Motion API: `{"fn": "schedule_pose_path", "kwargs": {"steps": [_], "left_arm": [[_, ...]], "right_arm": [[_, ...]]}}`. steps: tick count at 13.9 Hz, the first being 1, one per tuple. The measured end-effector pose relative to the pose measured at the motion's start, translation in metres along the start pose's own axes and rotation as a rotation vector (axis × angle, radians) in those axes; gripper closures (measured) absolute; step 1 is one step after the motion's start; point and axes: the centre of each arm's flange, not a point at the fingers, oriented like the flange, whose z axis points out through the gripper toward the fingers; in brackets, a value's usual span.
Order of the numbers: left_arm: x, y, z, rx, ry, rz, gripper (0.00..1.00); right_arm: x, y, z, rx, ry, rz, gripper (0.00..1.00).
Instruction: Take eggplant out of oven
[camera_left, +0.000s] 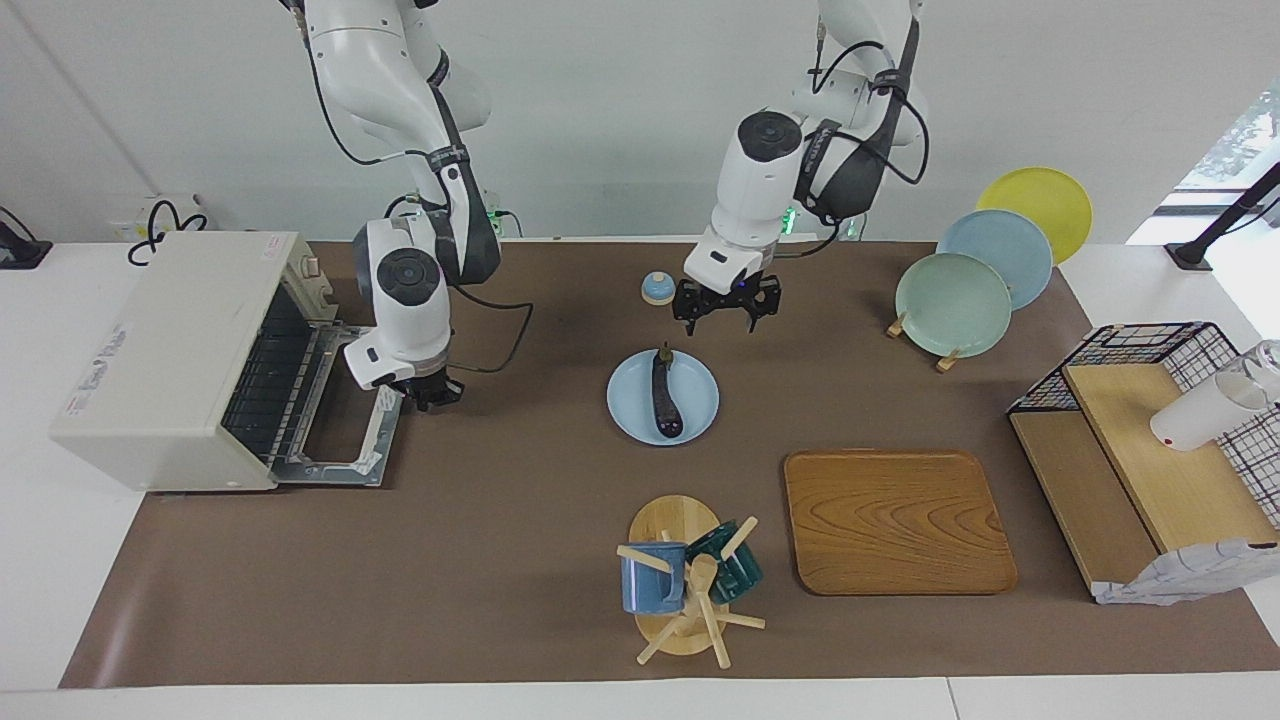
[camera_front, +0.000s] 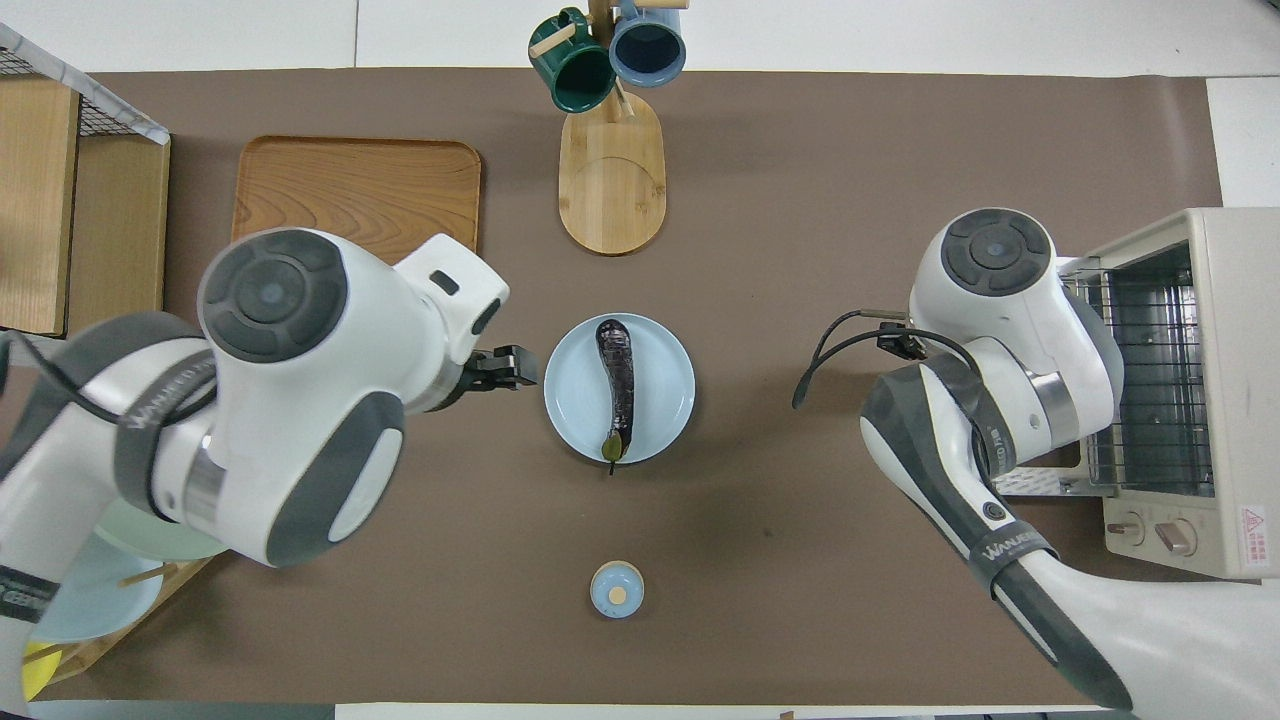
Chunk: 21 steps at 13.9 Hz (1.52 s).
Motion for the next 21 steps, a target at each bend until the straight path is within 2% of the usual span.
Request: {"fn": "schedule_pose_path", "kwargs": {"steps": [2, 5, 9, 11, 14, 18, 21], "left_arm": [[-0.021, 0.022, 0.027, -0.024, 0.015, 0.0, 0.0], [-0.045, 0.059, 0.064, -0.071, 0.035, -0.016, 0.0], [-0.06, 0.079, 0.113, -0.072, 0.013, 0.002, 0.0], [-0.053, 0.08, 0.11, -0.078, 0.022, -0.005, 0.0], [-0.044, 0.08, 0.103, -0.073, 0.025, 0.002, 0.0], [-0.014, 0.072, 0.079, -0.026, -0.009, 0.019, 0.0], [0.012, 0.059, 0.065, -0.066, -0.037, -0.144, 0.0]], "right_arm": [[-0.001, -0.001, 0.001, -0.004, 0.001, -0.006, 0.99], [-0.002, 0.002, 0.007, -0.066, 0.023, -0.059, 0.99], [-0.001, 0.006, 0.014, -0.112, 0.034, -0.093, 0.99], [-0.001, 0.004, 0.013, -0.147, 0.052, -0.133, 0.99], [0.0, 0.002, 0.005, -0.174, 0.033, -0.196, 0.99], [0.005, 0.016, -0.042, -0.202, -0.003, -0.252, 0.99], [0.004, 0.049, -0.082, -0.196, 0.008, -0.274, 0.99]]}}
